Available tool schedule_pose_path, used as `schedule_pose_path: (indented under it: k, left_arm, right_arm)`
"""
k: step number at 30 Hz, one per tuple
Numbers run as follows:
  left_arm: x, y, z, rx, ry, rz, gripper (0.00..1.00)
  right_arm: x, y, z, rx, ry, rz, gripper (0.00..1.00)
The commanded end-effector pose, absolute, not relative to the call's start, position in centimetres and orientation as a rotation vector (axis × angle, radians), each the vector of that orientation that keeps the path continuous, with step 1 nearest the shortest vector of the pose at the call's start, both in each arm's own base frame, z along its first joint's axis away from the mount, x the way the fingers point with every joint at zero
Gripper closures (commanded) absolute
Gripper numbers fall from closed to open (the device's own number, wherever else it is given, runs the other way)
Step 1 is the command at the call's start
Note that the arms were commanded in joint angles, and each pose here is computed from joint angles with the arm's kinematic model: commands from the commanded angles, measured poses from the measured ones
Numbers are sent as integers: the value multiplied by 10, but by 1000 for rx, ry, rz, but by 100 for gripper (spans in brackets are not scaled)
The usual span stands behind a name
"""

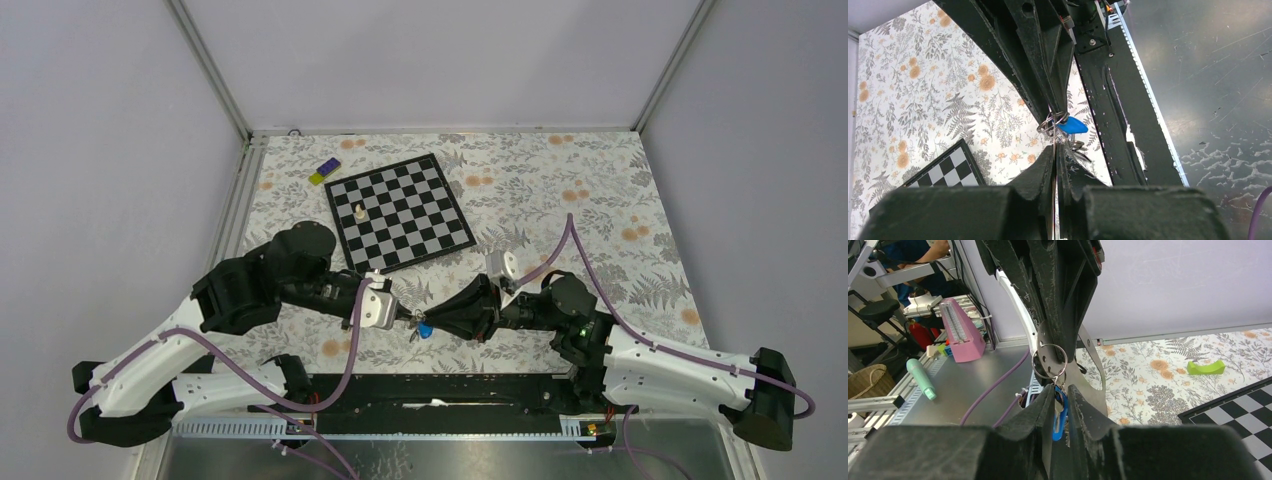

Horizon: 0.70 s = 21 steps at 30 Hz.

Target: Remove the keys from the keyring

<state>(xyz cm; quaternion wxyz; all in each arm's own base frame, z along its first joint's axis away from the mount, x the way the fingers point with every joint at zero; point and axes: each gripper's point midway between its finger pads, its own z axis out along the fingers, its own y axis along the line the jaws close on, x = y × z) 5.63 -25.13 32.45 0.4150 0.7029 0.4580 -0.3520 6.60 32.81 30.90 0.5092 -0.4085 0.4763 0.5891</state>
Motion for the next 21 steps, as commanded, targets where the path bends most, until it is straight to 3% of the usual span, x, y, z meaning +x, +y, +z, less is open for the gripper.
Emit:
schedule_pose_path:
  k: [1, 10, 21]
  left_arm:
    - [59, -258, 339, 1730, 1088, -875, 94]
    - [60, -258, 338, 1727, 1098, -874, 93]
    - [56, -259, 329, 1741, 1121, -908, 91]
  right_arm:
    - [66, 327, 316, -981, 1112, 1406, 81]
    - [69, 322, 312, -990, 1127, 1357, 92]
    - [93, 297, 321, -1010, 1149, 1077, 98]
